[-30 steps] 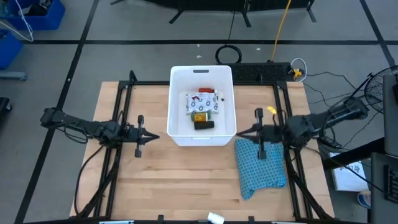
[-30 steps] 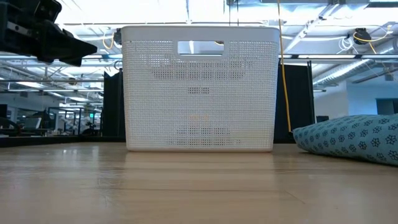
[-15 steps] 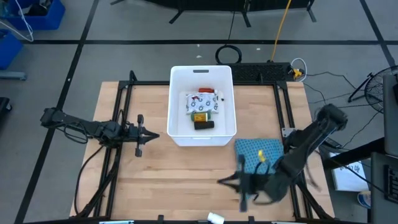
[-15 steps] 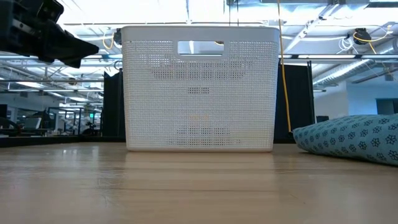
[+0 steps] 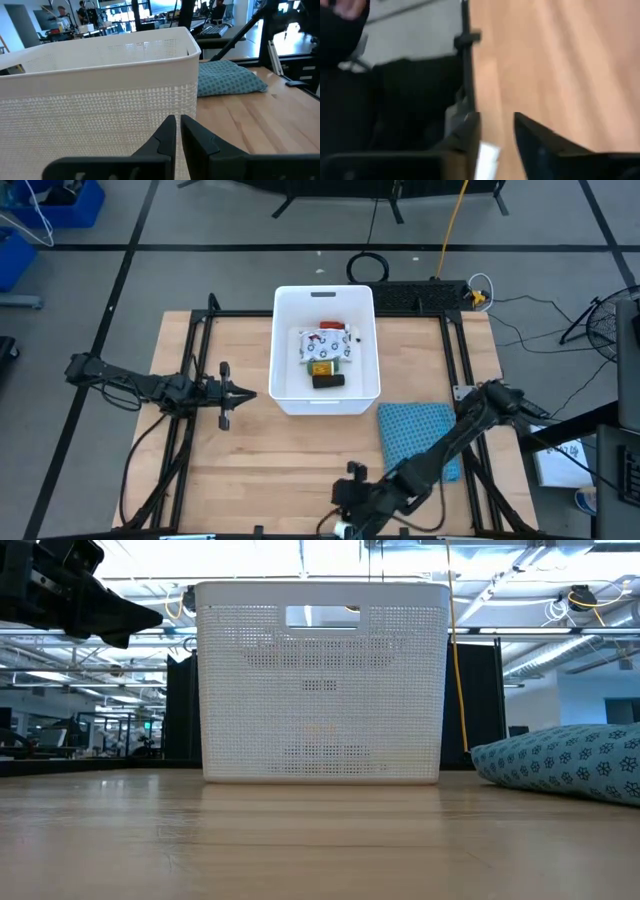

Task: Pick & place medical supplies in basket/bin
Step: Put the white pill bottle into the bin

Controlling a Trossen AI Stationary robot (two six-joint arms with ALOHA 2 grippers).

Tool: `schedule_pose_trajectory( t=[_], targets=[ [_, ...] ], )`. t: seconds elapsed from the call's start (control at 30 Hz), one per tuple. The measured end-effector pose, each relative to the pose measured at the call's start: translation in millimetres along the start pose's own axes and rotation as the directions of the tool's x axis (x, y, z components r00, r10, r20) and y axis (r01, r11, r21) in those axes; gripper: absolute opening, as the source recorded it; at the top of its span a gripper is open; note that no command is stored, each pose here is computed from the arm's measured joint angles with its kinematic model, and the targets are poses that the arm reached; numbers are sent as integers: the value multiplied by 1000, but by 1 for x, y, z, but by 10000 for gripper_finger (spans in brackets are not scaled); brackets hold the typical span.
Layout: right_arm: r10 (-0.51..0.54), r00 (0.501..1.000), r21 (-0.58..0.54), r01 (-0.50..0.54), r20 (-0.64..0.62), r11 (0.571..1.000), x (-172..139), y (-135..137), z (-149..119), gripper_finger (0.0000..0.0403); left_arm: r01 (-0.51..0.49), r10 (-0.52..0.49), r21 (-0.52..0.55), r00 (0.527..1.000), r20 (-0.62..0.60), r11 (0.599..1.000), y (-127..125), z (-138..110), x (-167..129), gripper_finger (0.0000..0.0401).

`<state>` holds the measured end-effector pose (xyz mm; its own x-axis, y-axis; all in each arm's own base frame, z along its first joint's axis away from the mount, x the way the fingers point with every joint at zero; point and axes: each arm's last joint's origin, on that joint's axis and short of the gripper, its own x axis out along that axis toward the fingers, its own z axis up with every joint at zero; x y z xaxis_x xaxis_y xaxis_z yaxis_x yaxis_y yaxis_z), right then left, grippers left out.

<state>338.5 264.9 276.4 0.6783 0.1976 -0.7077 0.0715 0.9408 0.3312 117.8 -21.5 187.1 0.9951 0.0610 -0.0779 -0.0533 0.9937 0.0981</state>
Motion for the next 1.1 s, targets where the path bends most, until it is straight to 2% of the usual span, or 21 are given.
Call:
schedule_pose_trajectory(
  t=[0.1,0.23,0.37,0.53,0.7,0.9,1.1],
  targets=[
    [51,995,47,-47,-83,998,15,1,-3,168,0,0,2,1000,-6,1000,0,-1,0,27],
    [94,972,182,-55,-216,982,24,-4,-8,261,0,0,5,1000,-6,1000,0,-1,0,13],
    [78,963,230,-17,-256,973,24,-7,-11,309,0,0,11,1000,-8,1000,0,-1,0,3],
    [83,961,221,-24,-264,975,23,-2,-16,317,0,0,15,1000,-8,1000,0,-1,0,20],
    [105,945,193,-45,-309,980,37,5,-31,318,-11,11,29,1000,-8,1000,0,-1,0,32],
    [114,909,193,-37,-400,980,57,7,-50,318,-26,26,28,1000,-6,999,1,0,0,22],
    [88,916,214,-3,-392,977,74,5,-58,318,-30,30,24,1000,-8,999,1,-1,0,3]
  ],
)
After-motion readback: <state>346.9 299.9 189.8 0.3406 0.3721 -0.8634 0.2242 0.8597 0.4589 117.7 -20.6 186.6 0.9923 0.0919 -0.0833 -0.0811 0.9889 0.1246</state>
